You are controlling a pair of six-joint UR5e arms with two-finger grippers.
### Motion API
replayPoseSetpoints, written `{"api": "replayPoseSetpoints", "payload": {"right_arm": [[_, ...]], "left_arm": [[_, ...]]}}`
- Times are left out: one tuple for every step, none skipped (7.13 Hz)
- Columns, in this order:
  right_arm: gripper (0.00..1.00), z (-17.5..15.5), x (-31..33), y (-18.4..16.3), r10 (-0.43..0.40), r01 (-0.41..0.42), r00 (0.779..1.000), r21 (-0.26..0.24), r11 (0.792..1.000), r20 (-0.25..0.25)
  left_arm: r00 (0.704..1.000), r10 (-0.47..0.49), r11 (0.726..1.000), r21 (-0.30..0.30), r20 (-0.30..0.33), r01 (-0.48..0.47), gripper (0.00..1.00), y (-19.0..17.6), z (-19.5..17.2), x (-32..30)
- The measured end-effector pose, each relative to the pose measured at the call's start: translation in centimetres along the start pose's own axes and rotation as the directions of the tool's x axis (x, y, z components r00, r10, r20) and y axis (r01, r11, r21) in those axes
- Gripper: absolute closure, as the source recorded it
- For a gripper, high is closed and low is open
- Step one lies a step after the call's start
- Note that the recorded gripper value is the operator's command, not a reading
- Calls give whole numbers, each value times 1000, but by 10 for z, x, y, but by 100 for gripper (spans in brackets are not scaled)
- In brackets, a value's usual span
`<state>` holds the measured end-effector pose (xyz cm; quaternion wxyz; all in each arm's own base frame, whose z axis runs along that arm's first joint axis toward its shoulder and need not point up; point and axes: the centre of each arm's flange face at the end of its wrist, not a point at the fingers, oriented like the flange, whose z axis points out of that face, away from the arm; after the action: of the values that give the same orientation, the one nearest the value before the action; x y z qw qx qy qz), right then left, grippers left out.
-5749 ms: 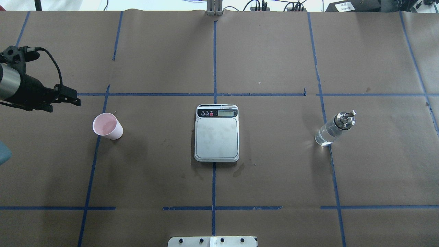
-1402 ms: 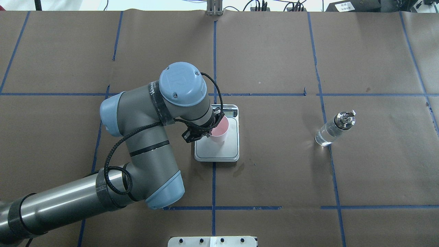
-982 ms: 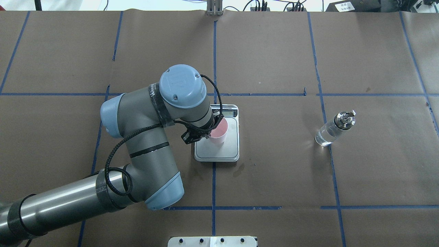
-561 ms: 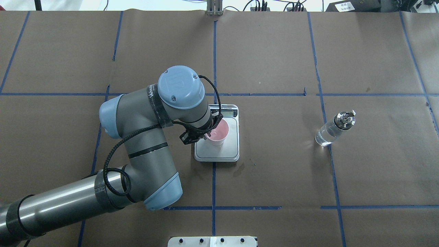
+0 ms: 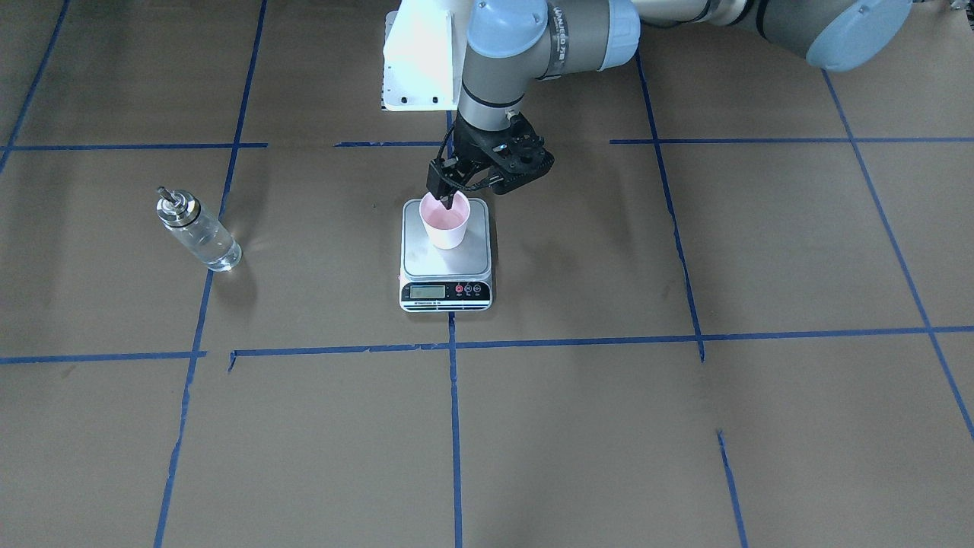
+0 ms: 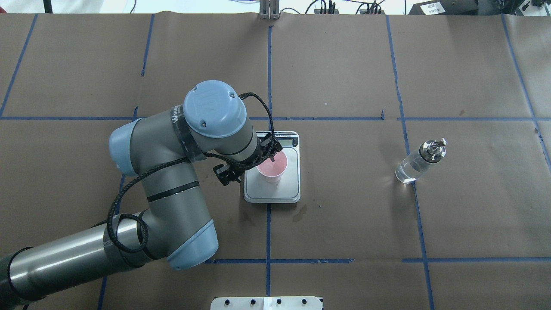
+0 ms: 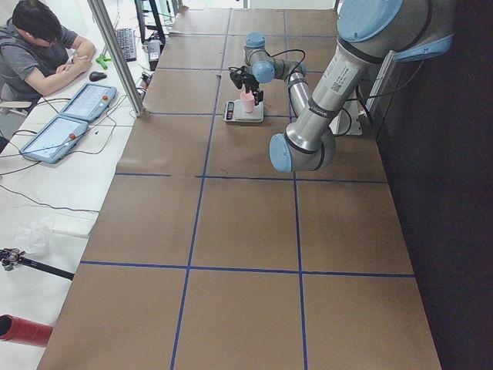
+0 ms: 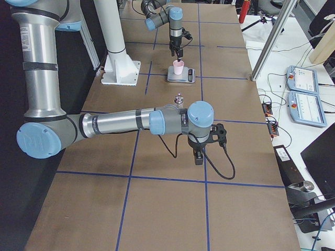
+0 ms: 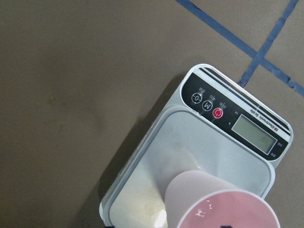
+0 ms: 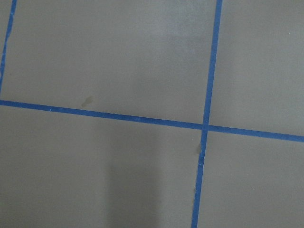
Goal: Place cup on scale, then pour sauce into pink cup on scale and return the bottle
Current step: 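Open the left gripper and withdraw it from the cup while the right arm moves in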
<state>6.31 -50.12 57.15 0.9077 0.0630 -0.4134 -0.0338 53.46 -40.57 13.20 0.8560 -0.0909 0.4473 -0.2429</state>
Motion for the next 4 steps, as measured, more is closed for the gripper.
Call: {"api": "replayPoseSetpoints", "payload": {"right_arm": [[0, -3, -4, 0, -1, 1, 1000, 5, 1000, 4], [0, -12, -15, -1, 12, -12, 1000, 21, 1000, 7], [0, -28, -33, -1, 54, -54, 998, 49, 997, 12], [0, -43, -65, 2, 103, -105, 994, 77, 991, 25]], "left_arm": [[999, 21, 1000, -6, -25, -21, 0, 3, -18, -3], [999, 30, 999, -13, -45, -30, 0, -1, -41, -5], [997, 44, 999, -17, -59, -45, 0, -16, -65, -6], [995, 71, 997, -3, -67, -71, 0, -40, -87, -7]]}}
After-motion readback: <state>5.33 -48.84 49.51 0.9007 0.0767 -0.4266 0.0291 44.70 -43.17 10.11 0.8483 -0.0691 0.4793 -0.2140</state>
